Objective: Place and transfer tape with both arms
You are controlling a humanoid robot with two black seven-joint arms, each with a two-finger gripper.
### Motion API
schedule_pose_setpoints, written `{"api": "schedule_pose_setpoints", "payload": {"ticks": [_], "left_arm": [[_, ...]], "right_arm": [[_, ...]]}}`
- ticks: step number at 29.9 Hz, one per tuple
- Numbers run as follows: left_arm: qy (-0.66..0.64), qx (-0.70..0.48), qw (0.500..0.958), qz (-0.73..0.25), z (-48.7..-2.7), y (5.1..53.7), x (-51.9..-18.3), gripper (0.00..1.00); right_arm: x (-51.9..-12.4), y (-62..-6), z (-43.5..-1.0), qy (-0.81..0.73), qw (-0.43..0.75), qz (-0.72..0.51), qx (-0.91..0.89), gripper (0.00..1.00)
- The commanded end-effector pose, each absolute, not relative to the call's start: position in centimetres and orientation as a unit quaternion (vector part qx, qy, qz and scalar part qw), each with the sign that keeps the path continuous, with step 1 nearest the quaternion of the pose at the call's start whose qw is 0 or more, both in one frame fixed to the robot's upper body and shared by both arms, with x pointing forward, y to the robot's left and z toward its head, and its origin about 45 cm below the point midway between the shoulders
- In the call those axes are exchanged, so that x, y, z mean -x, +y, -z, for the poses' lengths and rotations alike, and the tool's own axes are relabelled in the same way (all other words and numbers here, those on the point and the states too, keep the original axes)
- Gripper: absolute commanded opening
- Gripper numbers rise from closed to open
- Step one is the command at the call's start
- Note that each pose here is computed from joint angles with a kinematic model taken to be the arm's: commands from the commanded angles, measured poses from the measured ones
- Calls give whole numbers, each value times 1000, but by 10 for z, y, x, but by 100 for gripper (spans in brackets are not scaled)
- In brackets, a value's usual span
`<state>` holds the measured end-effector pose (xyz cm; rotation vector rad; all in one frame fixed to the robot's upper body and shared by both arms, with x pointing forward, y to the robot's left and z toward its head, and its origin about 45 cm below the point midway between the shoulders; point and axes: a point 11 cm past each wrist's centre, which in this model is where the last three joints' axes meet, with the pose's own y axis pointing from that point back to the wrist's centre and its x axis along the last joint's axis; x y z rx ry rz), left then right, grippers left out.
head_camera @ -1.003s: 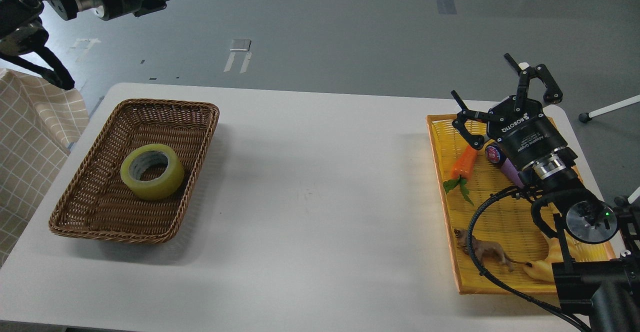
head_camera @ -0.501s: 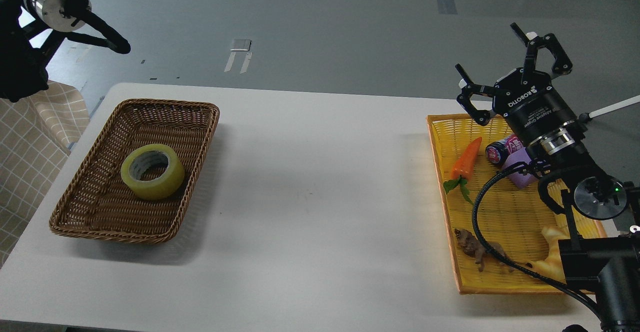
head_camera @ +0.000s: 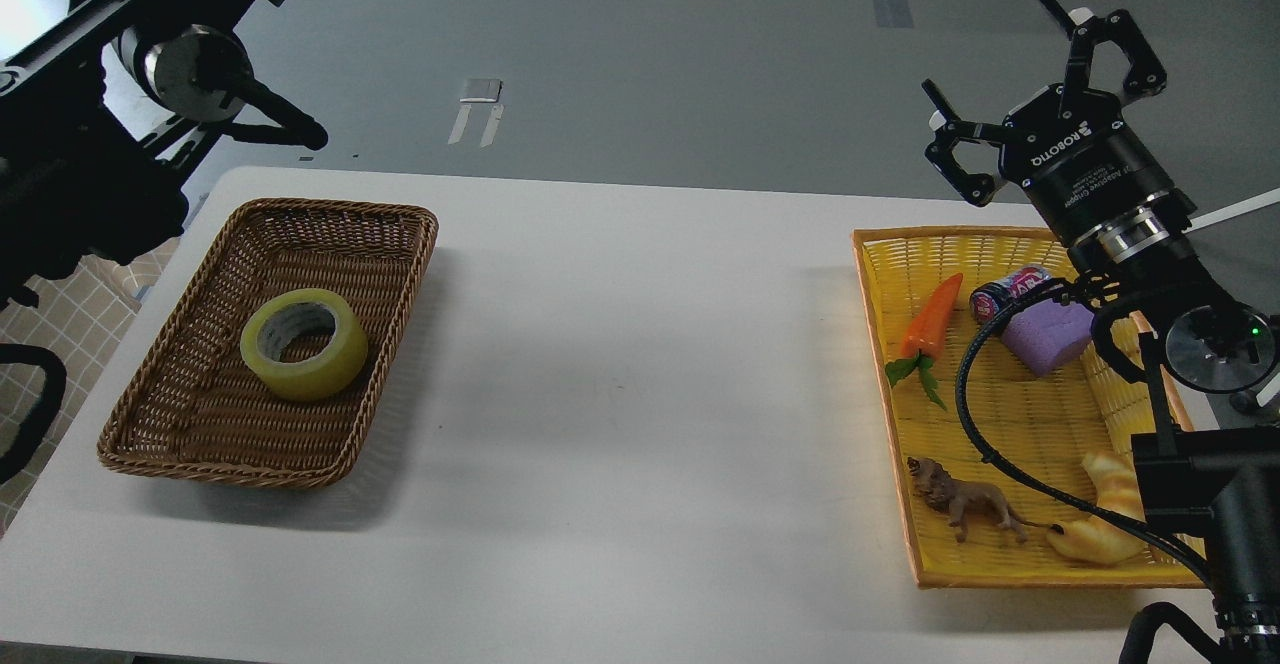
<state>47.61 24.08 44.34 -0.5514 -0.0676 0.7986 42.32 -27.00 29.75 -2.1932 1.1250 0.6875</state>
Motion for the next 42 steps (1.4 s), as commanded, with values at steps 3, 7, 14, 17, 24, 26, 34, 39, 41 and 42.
{"api": "schedule_pose_setpoints", "payload": {"ticks": [3,7,14,17,24,26,34,39,41,42], "left_arm": [[29,324,870,-370,-418,221,-470,98],[62,343,861,-370,-397,212,-467,98],[112,334,860,-369,-366,198,-463,98],[122,329,862,-365,-361,192,-461,98],[128,354,849,-370,-361,197,-462,98],[136,366,841,-375,-358,200,-461,98],[157,362,827,-400,-333,210,-462,98],[164,350,821,-420,-319,219,-466,98],[164,350,821,-420,-319,219,-466,98],[164,351,820,-421,-319,220,-466,98]], "right_arm": [[-432,-269,-314,417,289,-243,827,99],[-435,-271,-320,417,287,-236,829,99],[-445,-274,-325,422,274,-235,832,99],[-451,-262,-326,413,260,-236,840,99],[-464,-245,-331,403,254,-245,844,99],[-464,-240,-329,399,257,-250,844,99],[-462,-232,-321,394,263,-263,840,99],[-461,-232,-318,395,263,-265,839,99],[-461,-229,-317,393,265,-268,839,99],[-461,-227,-315,391,267,-271,838,99]]}}
